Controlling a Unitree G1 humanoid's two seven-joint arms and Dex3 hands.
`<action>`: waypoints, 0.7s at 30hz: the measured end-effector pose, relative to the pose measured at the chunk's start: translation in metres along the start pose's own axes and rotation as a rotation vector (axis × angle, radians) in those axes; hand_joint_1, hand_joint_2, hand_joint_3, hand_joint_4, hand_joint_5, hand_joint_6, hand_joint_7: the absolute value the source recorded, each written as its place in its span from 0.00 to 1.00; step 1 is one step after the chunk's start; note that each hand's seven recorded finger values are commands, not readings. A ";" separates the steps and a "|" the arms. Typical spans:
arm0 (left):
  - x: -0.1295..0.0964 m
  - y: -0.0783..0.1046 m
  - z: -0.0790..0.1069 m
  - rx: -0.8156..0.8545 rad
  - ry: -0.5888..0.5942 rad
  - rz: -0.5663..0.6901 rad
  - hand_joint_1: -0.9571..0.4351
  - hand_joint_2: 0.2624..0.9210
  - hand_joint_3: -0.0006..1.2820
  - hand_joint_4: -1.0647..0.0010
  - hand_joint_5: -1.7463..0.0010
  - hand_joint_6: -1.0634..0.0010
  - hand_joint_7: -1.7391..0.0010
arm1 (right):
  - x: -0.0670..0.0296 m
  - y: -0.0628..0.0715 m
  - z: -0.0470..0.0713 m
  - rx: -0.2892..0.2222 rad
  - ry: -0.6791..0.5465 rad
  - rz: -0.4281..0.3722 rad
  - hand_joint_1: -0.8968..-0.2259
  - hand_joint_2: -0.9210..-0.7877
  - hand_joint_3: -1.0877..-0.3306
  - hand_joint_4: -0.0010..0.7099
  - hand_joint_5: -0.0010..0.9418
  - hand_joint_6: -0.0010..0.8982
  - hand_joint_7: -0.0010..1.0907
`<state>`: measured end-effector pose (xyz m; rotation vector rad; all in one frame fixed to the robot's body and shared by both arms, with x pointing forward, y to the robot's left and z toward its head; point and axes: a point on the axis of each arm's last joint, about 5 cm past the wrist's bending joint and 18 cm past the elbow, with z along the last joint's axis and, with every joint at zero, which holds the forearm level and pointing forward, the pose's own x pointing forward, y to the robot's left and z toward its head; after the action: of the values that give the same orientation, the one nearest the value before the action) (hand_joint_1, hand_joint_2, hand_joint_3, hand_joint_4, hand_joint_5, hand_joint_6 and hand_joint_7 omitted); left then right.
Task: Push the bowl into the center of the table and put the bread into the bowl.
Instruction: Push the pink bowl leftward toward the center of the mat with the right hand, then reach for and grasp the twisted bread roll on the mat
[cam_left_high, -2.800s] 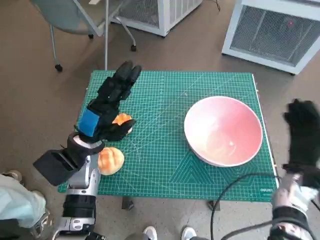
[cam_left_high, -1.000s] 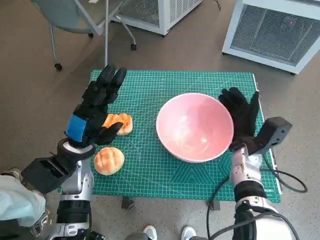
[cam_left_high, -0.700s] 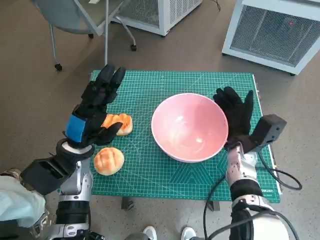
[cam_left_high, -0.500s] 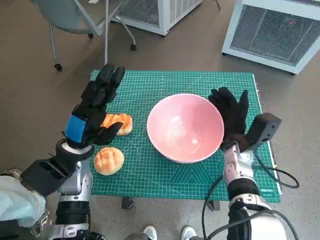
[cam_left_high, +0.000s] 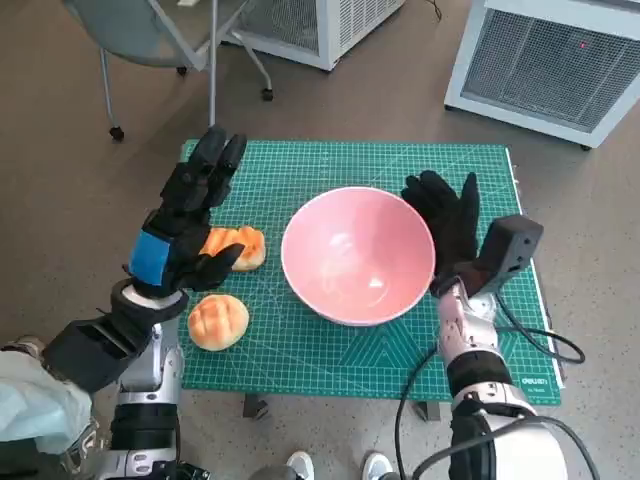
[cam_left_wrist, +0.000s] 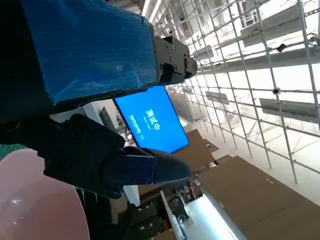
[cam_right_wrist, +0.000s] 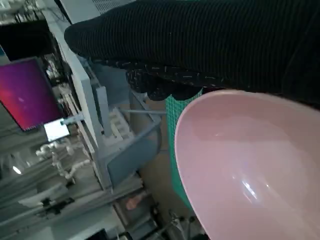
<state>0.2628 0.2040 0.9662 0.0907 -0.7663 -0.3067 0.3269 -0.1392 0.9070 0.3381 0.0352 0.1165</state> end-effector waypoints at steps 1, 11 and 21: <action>0.000 0.000 0.000 0.001 -0.001 0.000 0.21 1.00 0.30 0.82 1.00 0.84 0.97 | 0.0001 0.000 0.001 -0.005 -0.001 0.001 0.49 0.00 0.46 0.02 0.01 0.13 0.16; -0.001 0.006 0.003 0.021 0.002 -0.003 0.21 1.00 0.30 0.83 1.00 0.83 0.97 | 0.0036 -0.009 0.024 -0.093 -0.175 0.048 0.49 0.00 0.43 0.00 0.00 0.10 0.14; -0.002 0.017 0.005 0.063 0.021 -0.008 0.22 1.00 0.30 0.82 1.00 0.81 0.97 | 0.0002 -0.003 0.058 -0.127 -0.549 0.228 0.42 0.00 0.49 0.00 0.00 0.08 0.15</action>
<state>0.2623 0.2213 0.9716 0.1557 -0.7549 -0.2887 0.3305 -0.1606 0.9604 0.2368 -0.5533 0.2472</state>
